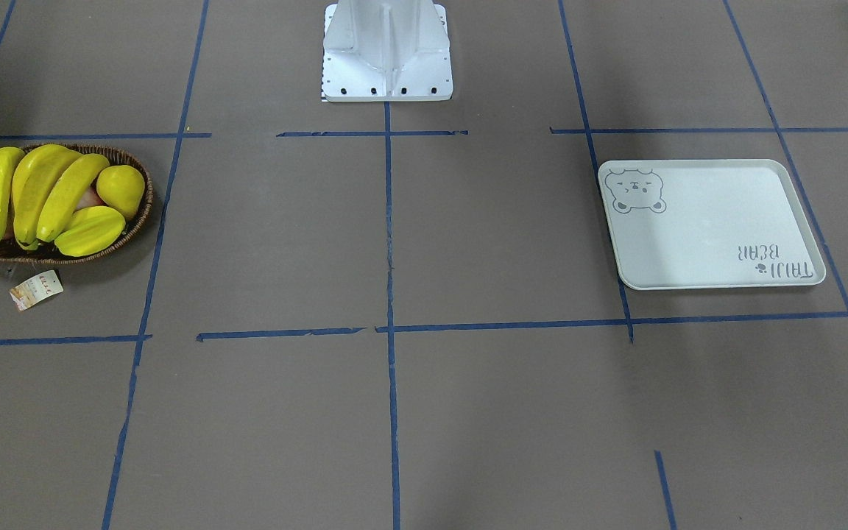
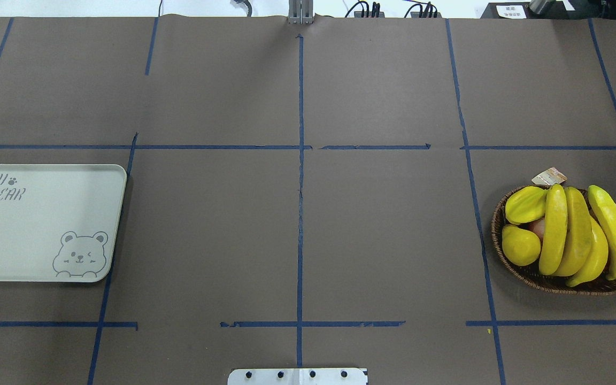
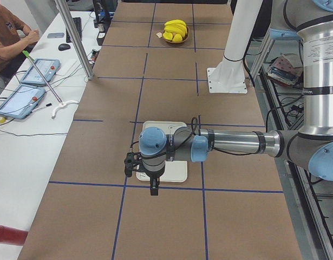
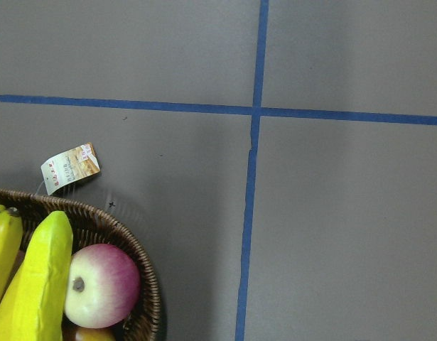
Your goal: Transfer all bananas from basket to plate
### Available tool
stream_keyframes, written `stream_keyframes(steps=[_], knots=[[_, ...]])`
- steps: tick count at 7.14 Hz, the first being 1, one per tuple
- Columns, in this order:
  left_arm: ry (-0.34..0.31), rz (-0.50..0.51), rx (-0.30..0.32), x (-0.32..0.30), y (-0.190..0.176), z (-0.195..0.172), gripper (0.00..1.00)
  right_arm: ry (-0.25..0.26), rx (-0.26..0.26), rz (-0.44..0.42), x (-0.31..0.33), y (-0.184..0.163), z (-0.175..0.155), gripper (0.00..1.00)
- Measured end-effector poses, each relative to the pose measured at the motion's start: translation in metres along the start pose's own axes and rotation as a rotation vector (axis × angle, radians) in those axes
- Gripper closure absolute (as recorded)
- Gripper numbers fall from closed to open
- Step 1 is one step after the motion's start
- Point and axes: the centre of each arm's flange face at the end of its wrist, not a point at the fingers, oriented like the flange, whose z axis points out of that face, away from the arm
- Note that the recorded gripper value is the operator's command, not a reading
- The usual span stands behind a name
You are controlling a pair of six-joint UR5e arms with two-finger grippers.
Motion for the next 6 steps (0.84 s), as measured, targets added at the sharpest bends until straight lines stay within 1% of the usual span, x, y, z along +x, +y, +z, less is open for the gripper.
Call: stream_keyframes(steps=[2,3,4,5,6], knots=[[0.0,0.0,0.002,-0.001,0.0,0.001,0.0,0.005,0.008,-0.011,-0.031,0.029,0.018,0.02],[0.0,0.0,0.002,-0.001,0.0,0.001,0.0,0.02,0.014,-0.015,-0.051,0.044,0.035,0.03],[0.0,0.0,0.002,-0.001,0.0,0.001,0.0,0.036,0.023,-0.011,-0.071,0.054,0.052,0.13],[0.001,0.001,0.003,0.0,0.0,0.001,0.0,0.032,0.03,0.004,-0.089,0.059,0.066,0.23],[0.001,0.0,0.002,-0.001,0.0,0.001,0.0,0.016,0.028,0.02,-0.105,0.062,0.077,0.3]])
